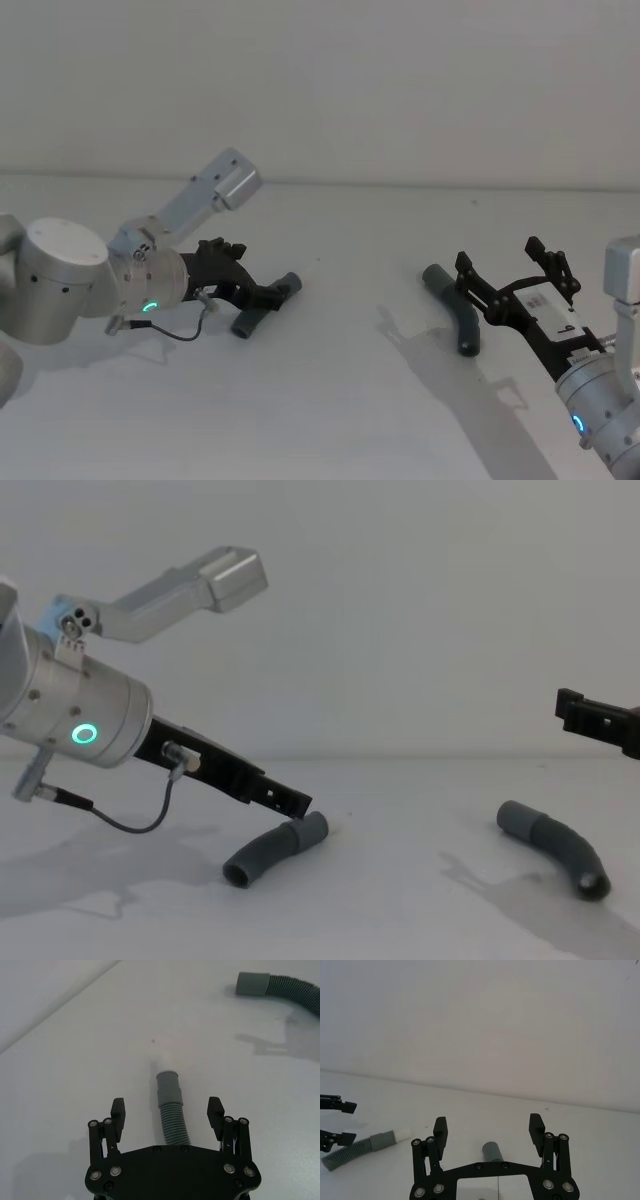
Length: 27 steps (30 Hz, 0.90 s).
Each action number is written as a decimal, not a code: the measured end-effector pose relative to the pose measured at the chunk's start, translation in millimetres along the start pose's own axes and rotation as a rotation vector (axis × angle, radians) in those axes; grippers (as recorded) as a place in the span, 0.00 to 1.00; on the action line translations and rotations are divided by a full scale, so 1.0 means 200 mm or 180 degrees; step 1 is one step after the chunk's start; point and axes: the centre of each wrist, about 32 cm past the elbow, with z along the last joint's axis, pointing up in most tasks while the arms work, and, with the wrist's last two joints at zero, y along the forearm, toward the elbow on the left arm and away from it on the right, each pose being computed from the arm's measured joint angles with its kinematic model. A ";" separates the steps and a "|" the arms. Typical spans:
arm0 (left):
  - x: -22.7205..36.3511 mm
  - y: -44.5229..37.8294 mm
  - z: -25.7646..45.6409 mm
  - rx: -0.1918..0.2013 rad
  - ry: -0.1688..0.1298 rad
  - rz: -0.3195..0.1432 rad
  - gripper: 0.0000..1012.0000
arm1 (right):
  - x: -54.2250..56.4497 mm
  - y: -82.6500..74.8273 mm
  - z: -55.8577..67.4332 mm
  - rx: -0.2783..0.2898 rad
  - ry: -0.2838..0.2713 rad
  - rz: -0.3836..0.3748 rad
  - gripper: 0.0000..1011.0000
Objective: Use both hands to pick up one end of the pipe from the table, align the ends, and insert them.
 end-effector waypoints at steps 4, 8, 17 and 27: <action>0.005 -0.022 -0.002 0.0039 0.0005 -0.0004 0.99 | 0.00 0.00 0.00 0.0000 0.0000 0.0000 0.99; 0.013 -0.048 -0.004 0.0080 0.0010 -0.0001 0.99 | 0.00 0.00 0.00 0.0000 0.0000 0.0000 0.99; 0.016 -0.102 -0.010 0.0112 0.0035 -0.0001 0.99 | 0.00 0.00 0.00 0.0000 0.0000 0.0000 0.99; 0.010 -0.145 -0.017 0.0135 0.0063 0.0000 0.99 | 0.00 0.00 0.00 0.0000 0.0000 0.0000 0.99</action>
